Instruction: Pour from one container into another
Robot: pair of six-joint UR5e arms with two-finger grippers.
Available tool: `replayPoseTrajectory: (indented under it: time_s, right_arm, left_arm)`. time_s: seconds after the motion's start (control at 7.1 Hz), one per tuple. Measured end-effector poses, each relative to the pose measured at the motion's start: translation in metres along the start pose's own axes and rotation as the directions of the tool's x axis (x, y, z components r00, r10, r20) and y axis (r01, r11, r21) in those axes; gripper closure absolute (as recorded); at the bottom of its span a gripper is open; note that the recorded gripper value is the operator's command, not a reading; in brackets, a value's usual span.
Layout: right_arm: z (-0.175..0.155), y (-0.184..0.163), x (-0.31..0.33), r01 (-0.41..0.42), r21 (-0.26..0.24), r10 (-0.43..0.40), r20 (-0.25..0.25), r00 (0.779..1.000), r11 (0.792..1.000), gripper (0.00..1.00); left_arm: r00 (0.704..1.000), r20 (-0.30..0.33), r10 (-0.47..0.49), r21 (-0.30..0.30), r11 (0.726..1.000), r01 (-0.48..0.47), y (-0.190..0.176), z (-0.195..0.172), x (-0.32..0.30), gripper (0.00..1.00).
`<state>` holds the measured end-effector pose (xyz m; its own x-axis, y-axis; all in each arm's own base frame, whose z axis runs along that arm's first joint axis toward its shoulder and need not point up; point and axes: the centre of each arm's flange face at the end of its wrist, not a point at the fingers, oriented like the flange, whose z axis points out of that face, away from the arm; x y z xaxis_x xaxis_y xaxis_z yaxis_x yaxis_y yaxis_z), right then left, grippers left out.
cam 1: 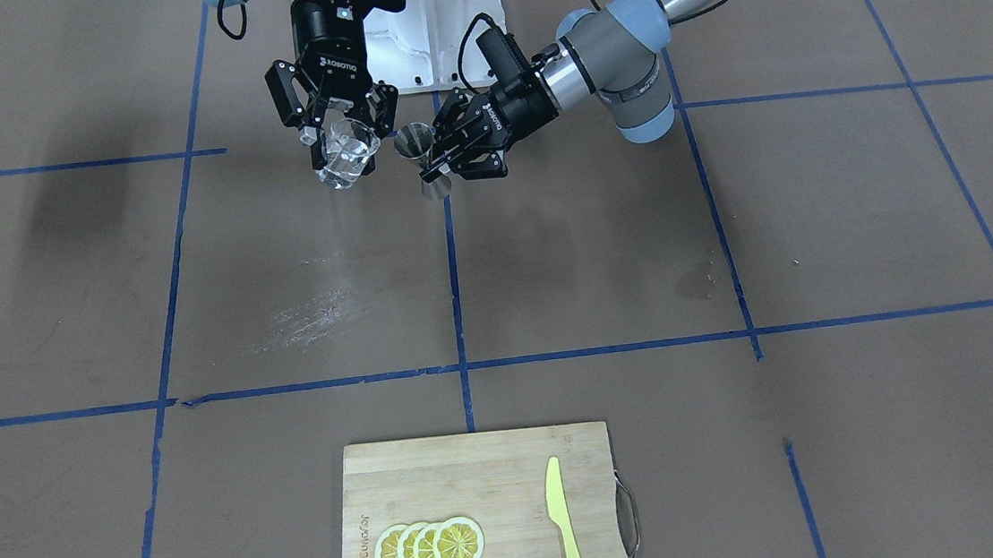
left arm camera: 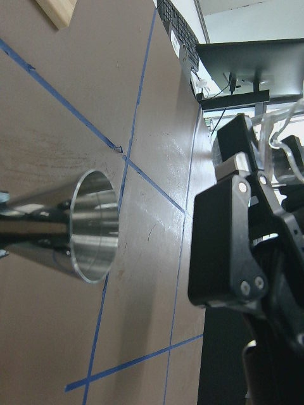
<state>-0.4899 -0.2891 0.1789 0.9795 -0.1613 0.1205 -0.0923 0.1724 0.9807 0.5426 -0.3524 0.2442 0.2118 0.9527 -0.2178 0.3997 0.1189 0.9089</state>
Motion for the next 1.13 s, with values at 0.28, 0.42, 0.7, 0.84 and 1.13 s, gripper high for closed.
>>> replayPoseTrajectory:
  time_s: [0.28,0.42,0.7,0.84,1.13]
  right_arm:
    - [-0.017,0.004,-0.014,0.057,0.008,-0.057,0.015,0.998,0.998,1.0]
    - [-0.022,0.006,-0.018,0.081,0.009,-0.081,0.017,0.997,0.997,1.0]
    - [-0.028,0.009,-0.024,0.122,0.008,-0.122,0.014,0.992,0.993,1.0]
    - [-0.03,0.011,-0.027,0.149,0.007,-0.149,0.009,0.989,0.989,1.0]
    - [-0.031,0.012,-0.028,0.198,0.006,-0.198,0.003,0.98,0.98,1.0]
  left_arm:
    - [1.0,0.0,0.0,0.001,1.0,0.0,0.0,0.0,0.0,1.0]
    - [1.0,0.0,0.0,0.001,1.0,0.0,0.0,0.0,0.0,1.0]
    - [1.0,-0.001,0.0,0.002,1.0,0.0,0.0,0.0,0.0,1.0]
    - [1.0,-0.001,0.0,0.002,1.0,0.0,0.0,0.0,0.0,1.0]
    - [1.0,0.0,0.0,0.002,1.0,0.0,-0.001,0.0,0.0,1.0]
